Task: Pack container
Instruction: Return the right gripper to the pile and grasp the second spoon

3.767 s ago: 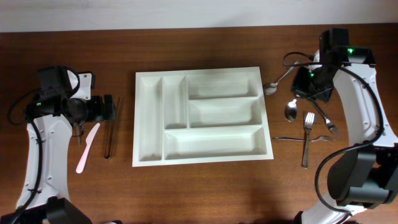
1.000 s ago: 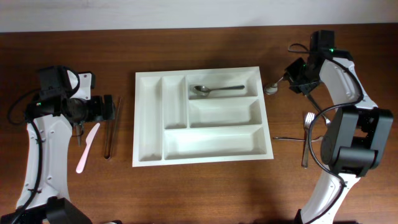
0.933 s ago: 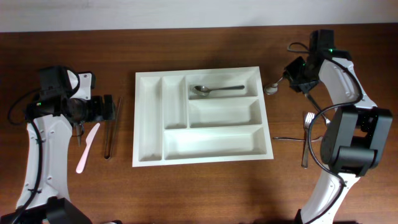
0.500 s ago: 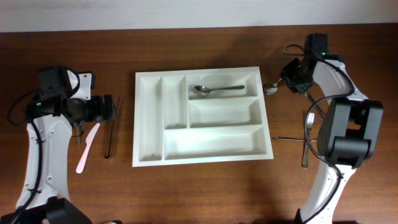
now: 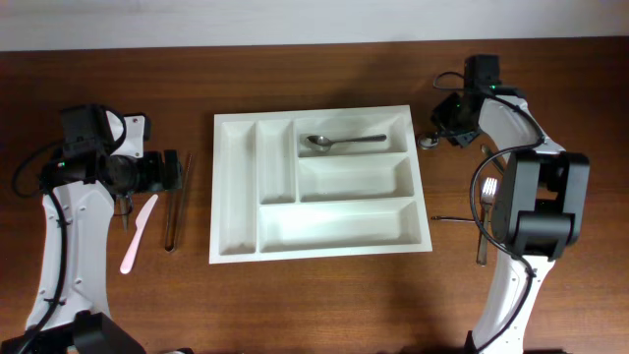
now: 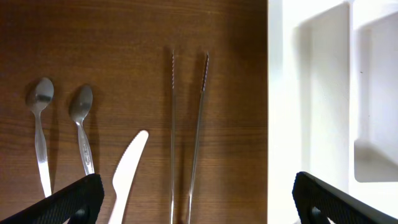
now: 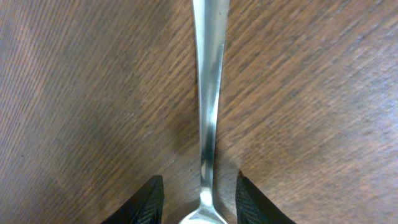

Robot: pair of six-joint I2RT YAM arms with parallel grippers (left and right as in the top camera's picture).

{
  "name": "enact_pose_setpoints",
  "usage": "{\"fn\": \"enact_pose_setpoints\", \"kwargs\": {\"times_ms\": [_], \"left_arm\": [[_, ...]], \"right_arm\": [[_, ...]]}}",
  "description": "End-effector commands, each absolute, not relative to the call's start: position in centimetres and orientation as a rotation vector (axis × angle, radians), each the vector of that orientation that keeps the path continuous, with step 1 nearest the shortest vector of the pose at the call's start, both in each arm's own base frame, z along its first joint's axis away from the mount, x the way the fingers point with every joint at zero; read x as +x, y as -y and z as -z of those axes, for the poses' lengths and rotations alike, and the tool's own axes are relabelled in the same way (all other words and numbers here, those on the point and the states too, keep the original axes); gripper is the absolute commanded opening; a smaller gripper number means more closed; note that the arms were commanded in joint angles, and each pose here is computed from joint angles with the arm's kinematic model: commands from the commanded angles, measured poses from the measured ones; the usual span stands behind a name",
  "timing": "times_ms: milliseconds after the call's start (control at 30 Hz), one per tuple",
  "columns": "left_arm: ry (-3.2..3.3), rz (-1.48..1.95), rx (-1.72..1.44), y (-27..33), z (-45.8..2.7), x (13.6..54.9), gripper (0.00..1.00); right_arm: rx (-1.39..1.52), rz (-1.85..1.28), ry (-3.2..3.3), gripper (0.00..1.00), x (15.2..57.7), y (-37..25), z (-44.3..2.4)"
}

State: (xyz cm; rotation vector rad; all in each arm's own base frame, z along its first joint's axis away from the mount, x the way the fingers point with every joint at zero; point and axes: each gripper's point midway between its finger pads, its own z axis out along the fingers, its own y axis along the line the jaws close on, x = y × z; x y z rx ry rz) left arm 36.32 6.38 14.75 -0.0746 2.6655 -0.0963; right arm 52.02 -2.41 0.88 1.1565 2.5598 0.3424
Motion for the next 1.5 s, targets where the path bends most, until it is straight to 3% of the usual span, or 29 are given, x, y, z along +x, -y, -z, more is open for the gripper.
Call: {"fn": "enact_pose_setpoints", "kwargs": {"times_ms": [0, 67, 267, 867, 1267, 1467], "left_arm": [[-2.651, 0.084, -0.059, -6.7, -15.3, 36.8, 0.99], [-2.651, 0.084, -0.059, -6.7, -15.3, 36.8, 0.99], [-2.651, 0.084, -0.059, -6.7, -15.3, 36.8, 0.99], [-2.651, 0.084, -0.059, -6.7, -15.3, 36.8, 0.99], [-2.651, 0.084, -0.059, -6.7, -15.3, 36.8, 0.99], [-2.651, 0.084, -0.059, -6.7, -15.3, 36.7, 0.99]], "right_arm": [[1.171, -0.291, -2.588, 0.37, 51.6, 2.5, 1.1], [1.173, -0.275, -2.586, 0.3, 51.6, 2.7, 1.1], [1.202, -0.162, -2.608, 0.21, 50.4, 3.7, 1.5], [1.197, 0.08, -2.752, 0.18, 46.1, 5.2, 2.3], [1.221, 0.117, -2.814, 0.25, 44.2, 5.1, 2.8], [1.224, 0.121, -2.824, 0.08, 44.0, 5.1, 2.8]]}}
